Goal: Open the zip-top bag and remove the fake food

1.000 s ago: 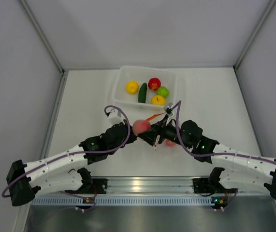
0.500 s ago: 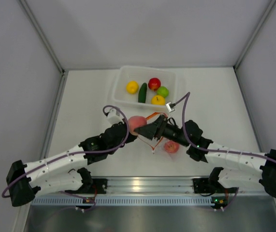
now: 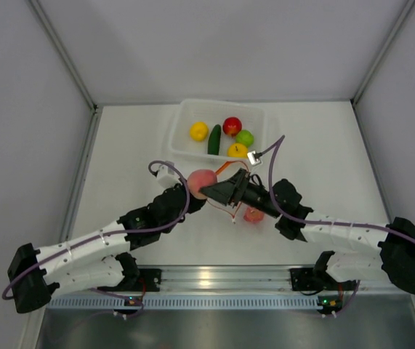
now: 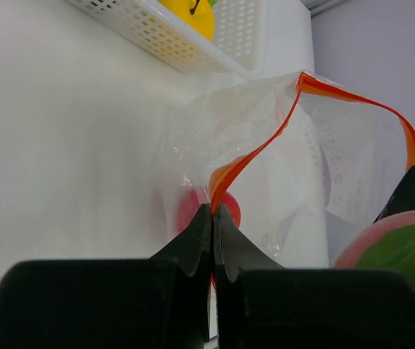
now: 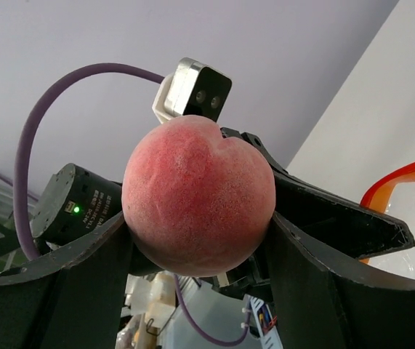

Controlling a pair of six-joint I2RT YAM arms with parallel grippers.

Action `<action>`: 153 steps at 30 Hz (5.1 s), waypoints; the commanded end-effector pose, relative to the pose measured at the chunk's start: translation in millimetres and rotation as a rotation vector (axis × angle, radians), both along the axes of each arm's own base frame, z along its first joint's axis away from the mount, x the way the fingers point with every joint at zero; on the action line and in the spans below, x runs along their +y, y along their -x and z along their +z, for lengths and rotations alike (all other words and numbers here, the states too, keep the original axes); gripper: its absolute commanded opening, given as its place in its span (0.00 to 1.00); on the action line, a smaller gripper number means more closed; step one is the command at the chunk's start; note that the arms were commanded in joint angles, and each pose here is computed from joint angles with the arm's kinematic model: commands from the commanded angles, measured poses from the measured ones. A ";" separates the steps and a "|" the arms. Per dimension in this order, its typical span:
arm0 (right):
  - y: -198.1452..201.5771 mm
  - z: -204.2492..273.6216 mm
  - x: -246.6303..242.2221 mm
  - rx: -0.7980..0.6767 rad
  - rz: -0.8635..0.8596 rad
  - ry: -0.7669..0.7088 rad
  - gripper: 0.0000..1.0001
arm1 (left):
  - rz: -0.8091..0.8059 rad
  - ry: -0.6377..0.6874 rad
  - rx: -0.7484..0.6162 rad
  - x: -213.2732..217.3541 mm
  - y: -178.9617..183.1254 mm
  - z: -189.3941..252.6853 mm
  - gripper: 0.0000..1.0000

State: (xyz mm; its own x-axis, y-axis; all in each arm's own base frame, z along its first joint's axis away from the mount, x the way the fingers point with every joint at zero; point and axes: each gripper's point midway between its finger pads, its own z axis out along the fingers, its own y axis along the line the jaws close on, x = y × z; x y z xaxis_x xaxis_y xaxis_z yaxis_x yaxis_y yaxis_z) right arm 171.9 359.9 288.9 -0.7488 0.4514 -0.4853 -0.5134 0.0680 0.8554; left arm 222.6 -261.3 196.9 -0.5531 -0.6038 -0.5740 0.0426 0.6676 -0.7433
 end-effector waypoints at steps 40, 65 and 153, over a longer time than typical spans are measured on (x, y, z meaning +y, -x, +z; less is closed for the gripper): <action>-344.1 -80.8 -100.4 0.006 -0.515 0.902 0.39 | 0.260 -0.202 -0.201 150.3 26.2 90.6 0.00; -259.7 -8.5 -92.3 -0.134 -0.404 0.729 0.98 | 0.113 -0.182 -0.119 100.0 24.8 70.9 0.00; 0.5 -180.0 119.7 -0.291 0.134 0.719 0.67 | 0.033 -0.088 -0.072 52.4 18.1 19.6 0.00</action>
